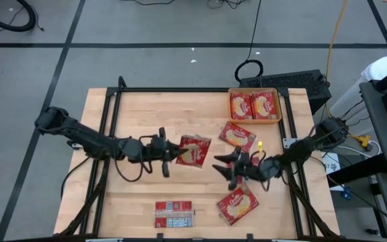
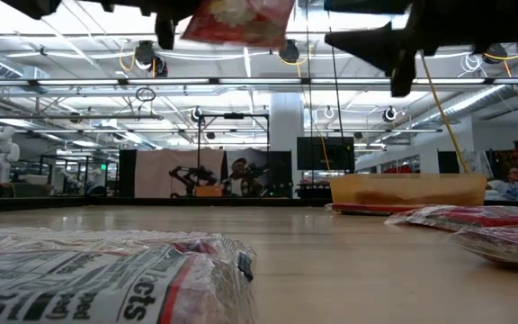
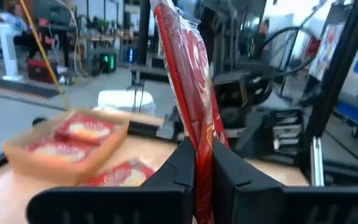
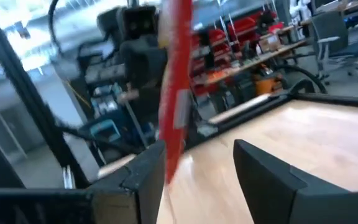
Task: Sort popcorn bags into baskets
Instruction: Put the red popcorn bag into the orange bin
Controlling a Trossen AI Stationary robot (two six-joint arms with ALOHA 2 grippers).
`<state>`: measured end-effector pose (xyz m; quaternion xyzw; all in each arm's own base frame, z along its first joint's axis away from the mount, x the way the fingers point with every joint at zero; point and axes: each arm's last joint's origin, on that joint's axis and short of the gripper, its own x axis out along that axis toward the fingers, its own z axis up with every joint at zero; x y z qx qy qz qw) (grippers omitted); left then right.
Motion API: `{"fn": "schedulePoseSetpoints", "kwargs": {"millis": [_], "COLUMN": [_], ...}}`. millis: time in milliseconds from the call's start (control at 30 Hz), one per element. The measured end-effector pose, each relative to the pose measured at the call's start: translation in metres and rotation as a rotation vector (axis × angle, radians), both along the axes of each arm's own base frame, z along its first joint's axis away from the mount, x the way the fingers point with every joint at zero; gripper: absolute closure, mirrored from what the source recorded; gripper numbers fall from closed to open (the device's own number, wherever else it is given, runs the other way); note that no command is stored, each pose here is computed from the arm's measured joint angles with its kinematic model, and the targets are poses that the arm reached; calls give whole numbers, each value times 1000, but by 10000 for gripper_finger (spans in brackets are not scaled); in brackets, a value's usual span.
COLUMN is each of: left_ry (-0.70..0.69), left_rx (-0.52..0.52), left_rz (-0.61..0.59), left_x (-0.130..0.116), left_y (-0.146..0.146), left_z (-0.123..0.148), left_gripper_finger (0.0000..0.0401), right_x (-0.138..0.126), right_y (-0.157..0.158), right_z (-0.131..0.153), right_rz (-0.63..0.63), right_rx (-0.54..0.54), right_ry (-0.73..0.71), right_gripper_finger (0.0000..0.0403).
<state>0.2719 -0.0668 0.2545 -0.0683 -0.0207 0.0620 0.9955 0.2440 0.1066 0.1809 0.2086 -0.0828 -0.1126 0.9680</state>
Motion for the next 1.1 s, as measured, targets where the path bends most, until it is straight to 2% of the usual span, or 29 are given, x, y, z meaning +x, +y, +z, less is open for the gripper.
{"fn": "schedulePoseSetpoints", "kwargs": {"millis": [200, 333, 433, 567, 733, 967, 1100], "left_ry": [-1, 28, 24, 8, 0, 5, 4], "left_rx": [7, -12, -13, -5, 8, 7, -4], "left_rz": [45, 40, 29, 34, 47, 71, 77], "left_x": [12, 19, 20, 21, 21, 22, 22], "left_y": [17, 26, 29, 32, 37, 43, 45], "left_z": [-10, -19, -20, -18, -17, -18, -18], "left_gripper_finger": [374, 373, 372, 372, 371, 370, 364], "right_x": [10, 16, 18, 21, 24, 25, 25], "right_y": [-29, -49, -59, -70, -82, -92, -96], "right_z": [4, 4, 4, 3, 4, 3, 2], "right_rz": [58, 28, 22, 78, 122, 100, 87], "right_rx": [-20, -11, -14, -18, -2, -28, -46], "right_ry": [-54, -62, -60, -61, -68, -53, -43], "right_gripper_finger": [220, 220, 220, 226, 273, 386, 387]}}
